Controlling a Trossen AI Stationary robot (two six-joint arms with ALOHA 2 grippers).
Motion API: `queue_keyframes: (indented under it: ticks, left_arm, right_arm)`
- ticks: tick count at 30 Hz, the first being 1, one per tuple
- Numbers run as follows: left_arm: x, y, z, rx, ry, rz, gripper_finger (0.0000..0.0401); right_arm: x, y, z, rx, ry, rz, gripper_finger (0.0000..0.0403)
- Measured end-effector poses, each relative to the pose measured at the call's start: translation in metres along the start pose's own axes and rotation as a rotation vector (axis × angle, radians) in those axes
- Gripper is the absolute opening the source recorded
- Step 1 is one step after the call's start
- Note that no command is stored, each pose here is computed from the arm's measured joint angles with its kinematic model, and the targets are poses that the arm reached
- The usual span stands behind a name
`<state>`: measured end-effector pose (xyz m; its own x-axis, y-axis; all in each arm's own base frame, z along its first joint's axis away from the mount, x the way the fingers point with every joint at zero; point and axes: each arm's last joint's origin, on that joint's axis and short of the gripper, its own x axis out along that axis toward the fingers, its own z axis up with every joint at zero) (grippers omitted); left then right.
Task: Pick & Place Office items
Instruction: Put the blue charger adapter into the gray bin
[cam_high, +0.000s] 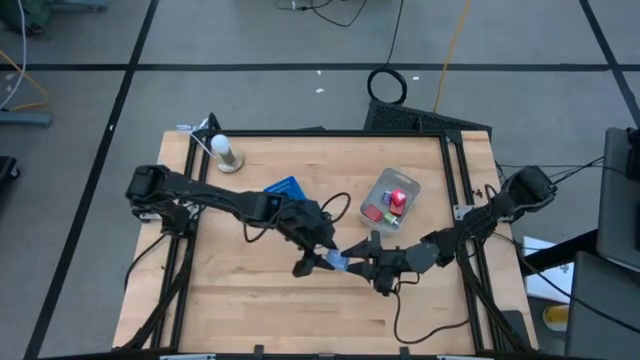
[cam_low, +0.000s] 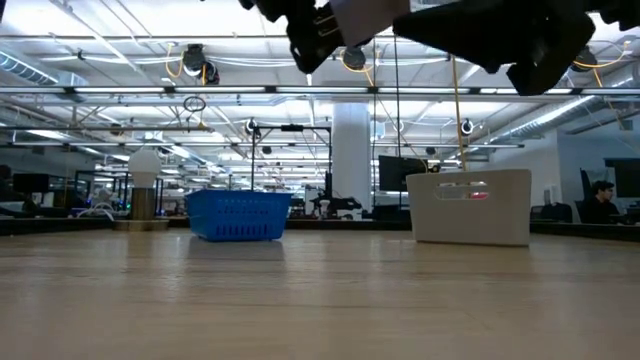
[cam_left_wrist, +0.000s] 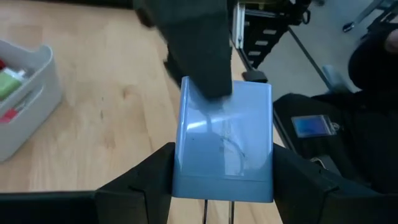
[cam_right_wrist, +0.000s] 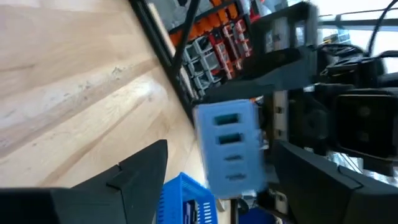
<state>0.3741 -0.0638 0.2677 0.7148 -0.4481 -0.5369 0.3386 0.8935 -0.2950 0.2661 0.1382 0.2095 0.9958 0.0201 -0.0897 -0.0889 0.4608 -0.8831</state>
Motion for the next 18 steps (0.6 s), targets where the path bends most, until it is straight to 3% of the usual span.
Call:
queue_keyframes:
  ticks: [8,18]
  left_arm:
    - [0.003,0.010,0.000,-0.004,-0.009,0.016,0.0217]
    - [0.003,0.014,-0.001,-0.022,-0.003,0.009,0.0217]
  right_arm:
    - [0.002,-0.005,-0.002,0.025,-0.008,-0.035,0.0246]
    - [0.004,-0.003,-0.007,0.048,-0.017,0.019,0.0120]
